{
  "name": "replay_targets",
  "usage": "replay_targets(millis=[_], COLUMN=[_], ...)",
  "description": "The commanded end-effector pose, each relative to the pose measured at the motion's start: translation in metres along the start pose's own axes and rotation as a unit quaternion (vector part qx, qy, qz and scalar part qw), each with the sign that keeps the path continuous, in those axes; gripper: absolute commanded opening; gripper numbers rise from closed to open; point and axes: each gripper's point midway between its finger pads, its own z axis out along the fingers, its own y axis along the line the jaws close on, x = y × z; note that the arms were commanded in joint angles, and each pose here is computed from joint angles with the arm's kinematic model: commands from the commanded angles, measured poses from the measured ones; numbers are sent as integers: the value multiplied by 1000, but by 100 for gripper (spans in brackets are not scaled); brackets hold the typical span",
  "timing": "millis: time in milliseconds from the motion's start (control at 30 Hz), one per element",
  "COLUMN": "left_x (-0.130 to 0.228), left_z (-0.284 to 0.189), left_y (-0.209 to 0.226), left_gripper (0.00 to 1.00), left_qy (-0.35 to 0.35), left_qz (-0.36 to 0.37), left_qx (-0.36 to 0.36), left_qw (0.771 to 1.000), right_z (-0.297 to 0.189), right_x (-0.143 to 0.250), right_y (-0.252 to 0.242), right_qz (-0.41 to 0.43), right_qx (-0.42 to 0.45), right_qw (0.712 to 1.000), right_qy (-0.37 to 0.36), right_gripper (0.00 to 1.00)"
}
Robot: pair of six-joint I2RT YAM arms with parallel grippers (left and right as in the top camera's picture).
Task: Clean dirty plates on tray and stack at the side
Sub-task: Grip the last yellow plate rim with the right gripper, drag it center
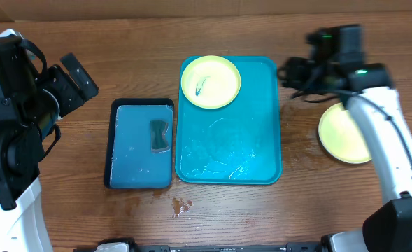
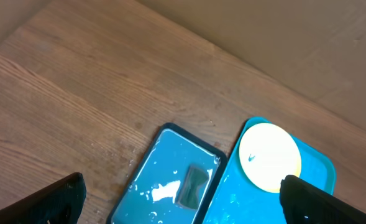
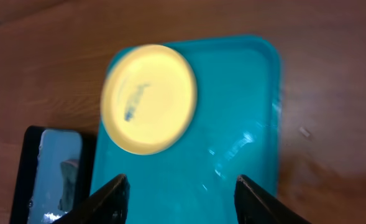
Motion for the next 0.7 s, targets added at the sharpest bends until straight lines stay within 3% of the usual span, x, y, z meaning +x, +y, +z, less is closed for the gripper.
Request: replay_targets(millis=[0, 167, 367, 433, 500, 567, 600, 633, 667], left_x=[2, 6, 9, 10, 12, 13, 13, 14, 15], left_z=[0, 0, 0, 0, 0, 0, 0, 0, 0], left_y=[0, 0, -3, -2, -2, -1, -1, -1, -2], left_gripper=[100, 100, 100, 100, 100, 100, 100, 100, 100], left_qy=[6, 15, 24, 25, 29, 32, 32, 34, 36], left_qz=[-7, -5, -5, -5, -4, -4, -4, -4, -4], left_qx=[2, 3, 12, 11, 9, 8, 8, 10, 13], left_qw=[1000, 1000, 1000, 1000, 1000, 999, 999, 999, 999], right_z=[32, 107, 173, 187, 196, 199, 198, 198, 195], right_x=[-9, -2, 9, 16, 25, 34, 37, 41, 45], right_y=[11, 28, -6, -15, -24, -30, -31, -32, -31], right_qz=[-55, -96, -95, -91, -89, -88, -87, -84, -77], right_qx=[61, 84, 130, 133, 138, 145, 147, 148, 146], right_qw=[996, 991, 986, 986, 986, 986, 985, 985, 986], right_qy=[-32, -47, -48, -38, -24, -7, 0, 8, 18], right_gripper=[57, 67, 84, 82, 66, 40, 13, 4, 4])
